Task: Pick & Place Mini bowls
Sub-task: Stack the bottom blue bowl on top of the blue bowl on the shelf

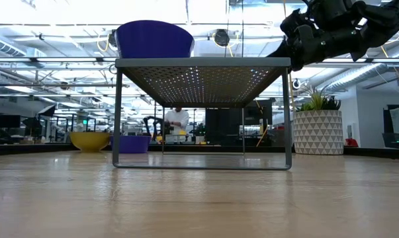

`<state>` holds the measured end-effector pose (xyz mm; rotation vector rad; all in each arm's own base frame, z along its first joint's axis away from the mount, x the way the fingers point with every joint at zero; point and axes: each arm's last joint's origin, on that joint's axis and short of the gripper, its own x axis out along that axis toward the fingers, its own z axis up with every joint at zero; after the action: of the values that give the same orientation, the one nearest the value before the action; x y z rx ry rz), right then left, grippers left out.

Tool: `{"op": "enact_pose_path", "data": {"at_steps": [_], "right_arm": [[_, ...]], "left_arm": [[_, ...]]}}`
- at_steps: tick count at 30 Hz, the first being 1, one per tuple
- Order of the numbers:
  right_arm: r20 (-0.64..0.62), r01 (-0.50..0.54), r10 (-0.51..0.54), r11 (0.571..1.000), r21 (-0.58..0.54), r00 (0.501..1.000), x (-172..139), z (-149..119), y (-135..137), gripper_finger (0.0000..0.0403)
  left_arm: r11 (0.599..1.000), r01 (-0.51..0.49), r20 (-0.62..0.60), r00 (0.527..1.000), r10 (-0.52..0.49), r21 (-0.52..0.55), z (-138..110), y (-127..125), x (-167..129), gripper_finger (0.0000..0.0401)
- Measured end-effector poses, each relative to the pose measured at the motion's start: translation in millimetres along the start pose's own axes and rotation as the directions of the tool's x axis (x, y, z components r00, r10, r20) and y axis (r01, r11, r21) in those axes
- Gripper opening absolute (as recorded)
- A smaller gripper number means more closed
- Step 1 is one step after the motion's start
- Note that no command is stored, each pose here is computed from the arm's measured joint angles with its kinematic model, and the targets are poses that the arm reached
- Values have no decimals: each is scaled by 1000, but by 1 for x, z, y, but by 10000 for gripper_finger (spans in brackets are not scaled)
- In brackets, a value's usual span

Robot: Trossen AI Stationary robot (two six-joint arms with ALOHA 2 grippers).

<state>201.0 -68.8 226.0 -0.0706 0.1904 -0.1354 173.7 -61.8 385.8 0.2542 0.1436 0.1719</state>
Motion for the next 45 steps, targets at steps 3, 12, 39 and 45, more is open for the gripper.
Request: {"op": "enact_pose_path", "data": {"at_steps": [3, 12, 39, 45], "right_arm": [[1, 2, -2, 1000, -1, 1000, 0, 0, 0, 0], [107, 25, -14, 994, -103, 994, -18, 18, 1, 0], [104, 110, -95, 982, -154, 990, -64, 26, -2, 0], [98, 125, -113, 983, -134, 989, -64, 25, -5, 0]], "left_arm": [[998, -50, -6, 999, 51, 35, 0, 2, 0, 8], [991, -136, -10, 991, 136, -1, 0, 10, 4, 18], [950, -281, -44, 960, 278, -138, -8, 53, 22, 20], [962, -174, -8, 984, 176, -210, 11, 60, 21, 16]]}}
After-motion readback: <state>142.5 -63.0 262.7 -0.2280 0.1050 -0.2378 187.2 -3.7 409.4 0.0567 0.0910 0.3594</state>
